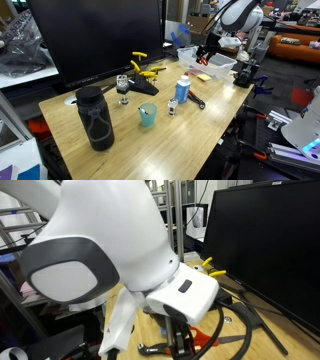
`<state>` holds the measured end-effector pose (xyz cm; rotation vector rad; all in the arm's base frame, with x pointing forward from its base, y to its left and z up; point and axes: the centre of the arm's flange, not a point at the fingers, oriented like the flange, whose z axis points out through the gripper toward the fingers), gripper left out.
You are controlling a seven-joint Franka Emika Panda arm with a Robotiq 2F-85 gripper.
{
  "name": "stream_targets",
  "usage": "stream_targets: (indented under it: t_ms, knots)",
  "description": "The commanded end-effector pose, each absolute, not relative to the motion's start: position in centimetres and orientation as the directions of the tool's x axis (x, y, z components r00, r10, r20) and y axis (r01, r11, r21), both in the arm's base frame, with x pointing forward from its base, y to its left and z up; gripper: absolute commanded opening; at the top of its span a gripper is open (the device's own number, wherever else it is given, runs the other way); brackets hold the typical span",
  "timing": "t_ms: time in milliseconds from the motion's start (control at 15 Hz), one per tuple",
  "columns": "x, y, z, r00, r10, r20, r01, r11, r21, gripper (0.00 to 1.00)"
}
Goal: Put the scissors into the box.
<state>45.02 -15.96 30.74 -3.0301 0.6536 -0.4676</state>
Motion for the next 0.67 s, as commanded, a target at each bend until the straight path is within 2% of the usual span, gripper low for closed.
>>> stream_targets:
  t_ms: [0, 600]
  knots:
    - [45.2, -18.7, 31.9, 0.825, -0.457, 0.331, -0.463, -0.884, -0.066, 0.55]
    - [44.1, -27.3, 31.6, 0.643, -0.665, 0.38, -0.67, -0.729, -0.142, 0.55]
